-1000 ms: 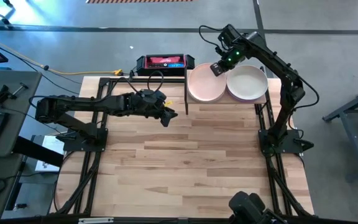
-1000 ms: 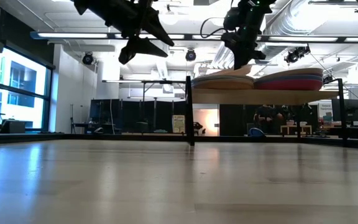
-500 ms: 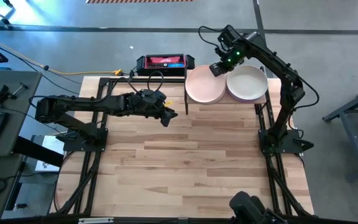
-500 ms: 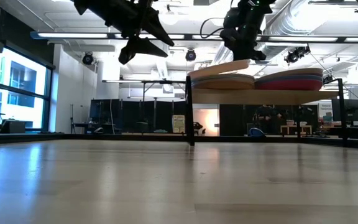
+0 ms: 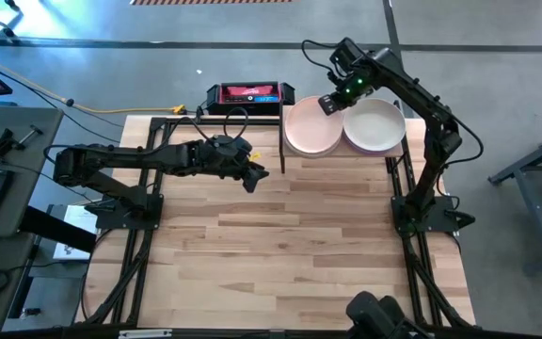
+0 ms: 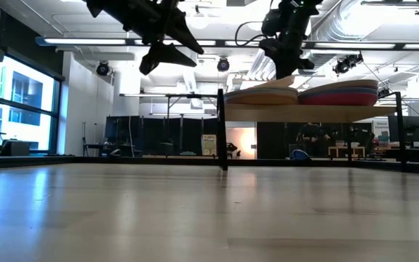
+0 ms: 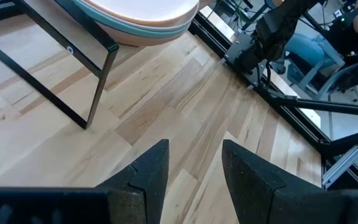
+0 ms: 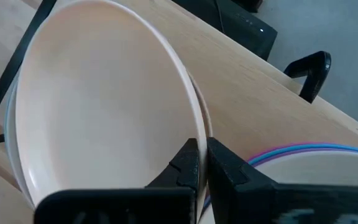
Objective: Place and stack plates onto a shelf
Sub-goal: Stack the light pink plate on top of the gray plate on the shelf
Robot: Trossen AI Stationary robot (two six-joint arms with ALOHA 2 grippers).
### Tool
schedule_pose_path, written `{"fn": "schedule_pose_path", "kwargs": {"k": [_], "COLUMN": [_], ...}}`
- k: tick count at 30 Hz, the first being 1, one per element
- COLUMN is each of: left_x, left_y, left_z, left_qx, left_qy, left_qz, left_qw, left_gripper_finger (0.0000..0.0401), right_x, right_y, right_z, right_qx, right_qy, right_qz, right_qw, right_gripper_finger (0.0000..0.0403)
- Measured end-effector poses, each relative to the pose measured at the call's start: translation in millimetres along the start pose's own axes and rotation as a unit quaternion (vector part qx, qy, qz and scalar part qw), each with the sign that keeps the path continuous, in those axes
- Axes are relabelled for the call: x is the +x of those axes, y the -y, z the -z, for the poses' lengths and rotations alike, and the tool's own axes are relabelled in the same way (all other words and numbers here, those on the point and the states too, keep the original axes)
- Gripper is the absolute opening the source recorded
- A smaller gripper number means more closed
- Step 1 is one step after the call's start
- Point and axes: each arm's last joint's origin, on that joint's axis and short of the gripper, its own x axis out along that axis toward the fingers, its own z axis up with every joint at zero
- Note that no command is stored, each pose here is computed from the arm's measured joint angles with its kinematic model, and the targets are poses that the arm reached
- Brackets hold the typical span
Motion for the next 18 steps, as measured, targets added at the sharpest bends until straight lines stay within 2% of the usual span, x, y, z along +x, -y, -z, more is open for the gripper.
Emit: {"fn": "schedule_pose_path", "kwargs": {"k": [5,13,18], "left_x": [0.0,0.0,0.0], "left_y": [0.0,0.0,0.0], "left_z": [0.0,0.0,0.0], "left_qx": [-0.005,-0.024,-0.024], "left_qy": [0.000,0.000,0.000], "left_qz": [0.000,0.000,0.000], "left_qw": [1.000,1.000,1.000], "left_gripper_finger": [0.0138,0.0138,0.0138], "right_x": [1.7,25.8,29.9], "right_y": [-2.9,-1.9,-1.5], "right_z": [1.4,9.1,9.6], "right_qx": [0.016,0.028,0.029], "right_qy": [-0.003,-0.039,-0.040], "right_qz": [0.008,0.024,0.024], "right_qw": [1.000,0.999,0.998], "right_gripper_finger": [0.0001,0.0001,0.0001]}}
